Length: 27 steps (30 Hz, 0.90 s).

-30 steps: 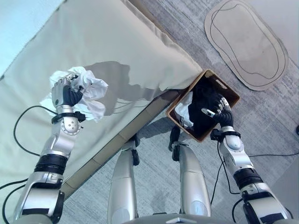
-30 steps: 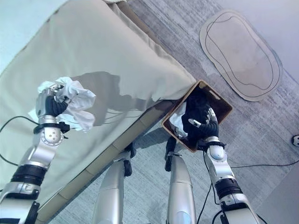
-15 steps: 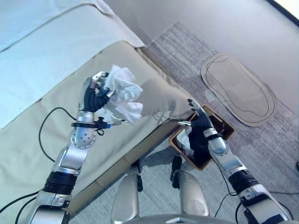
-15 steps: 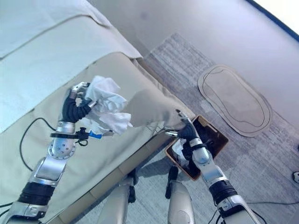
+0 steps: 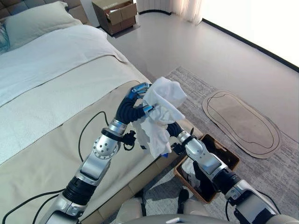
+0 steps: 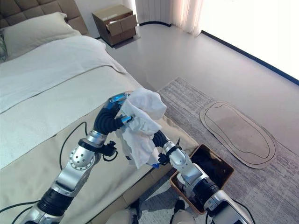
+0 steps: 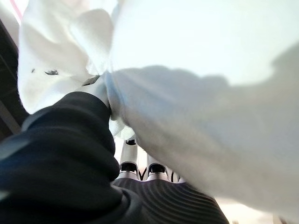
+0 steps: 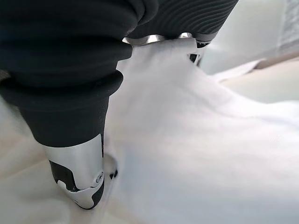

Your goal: Pick up clothes into the bucket

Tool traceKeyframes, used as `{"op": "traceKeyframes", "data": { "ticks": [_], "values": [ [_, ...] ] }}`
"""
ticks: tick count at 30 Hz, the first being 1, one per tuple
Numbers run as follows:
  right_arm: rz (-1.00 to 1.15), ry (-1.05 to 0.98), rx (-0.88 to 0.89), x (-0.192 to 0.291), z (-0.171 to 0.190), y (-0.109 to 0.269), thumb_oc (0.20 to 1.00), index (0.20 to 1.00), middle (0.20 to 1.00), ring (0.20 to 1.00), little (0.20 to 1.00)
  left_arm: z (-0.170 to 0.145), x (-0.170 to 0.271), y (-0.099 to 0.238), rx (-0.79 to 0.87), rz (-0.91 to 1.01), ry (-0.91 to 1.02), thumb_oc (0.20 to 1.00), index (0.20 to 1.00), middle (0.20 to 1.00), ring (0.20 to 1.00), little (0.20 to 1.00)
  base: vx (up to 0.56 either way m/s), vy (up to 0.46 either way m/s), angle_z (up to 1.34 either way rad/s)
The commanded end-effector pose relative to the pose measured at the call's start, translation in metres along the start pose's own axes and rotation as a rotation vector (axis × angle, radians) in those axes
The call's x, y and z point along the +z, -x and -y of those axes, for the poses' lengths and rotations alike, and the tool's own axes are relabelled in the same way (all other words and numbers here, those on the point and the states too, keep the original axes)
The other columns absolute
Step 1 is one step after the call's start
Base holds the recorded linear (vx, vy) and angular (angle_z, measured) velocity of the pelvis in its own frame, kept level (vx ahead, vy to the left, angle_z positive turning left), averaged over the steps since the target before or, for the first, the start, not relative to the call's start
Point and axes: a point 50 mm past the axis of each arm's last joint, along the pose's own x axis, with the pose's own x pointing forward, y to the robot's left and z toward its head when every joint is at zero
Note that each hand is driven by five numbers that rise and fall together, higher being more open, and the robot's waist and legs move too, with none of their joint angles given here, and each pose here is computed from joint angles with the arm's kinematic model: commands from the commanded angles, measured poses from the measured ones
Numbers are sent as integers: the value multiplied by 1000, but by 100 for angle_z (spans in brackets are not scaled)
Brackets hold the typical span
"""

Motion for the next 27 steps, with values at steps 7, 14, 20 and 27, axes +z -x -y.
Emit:
{"op": "traceKeyframes", "data": {
  "ticks": [7,14,20,27],
  "values": [
    [209,-353,-56,47,-16,-10,1000,1000,1000,1000,1000,15,24,-11,-15,121,131,200,200,200,200,200,28,-2,-1],
    [173,-504,-51,37,-24,-5,200,200,200,200,200,18,22,-8,-19,107,172,200,200,200,200,200,0,0,0],
    [66,-553,-145,8,-17,10,200,200,200,200,200,4,17,2,43,71,146,200,200,200,200,200,0,0,0],
    [-23,-638,-375,-26,9,49,200,200,200,200,200,-16,-1,29,172,-45,90,200,200,200,200,200,0,0,0]
  ]
}}
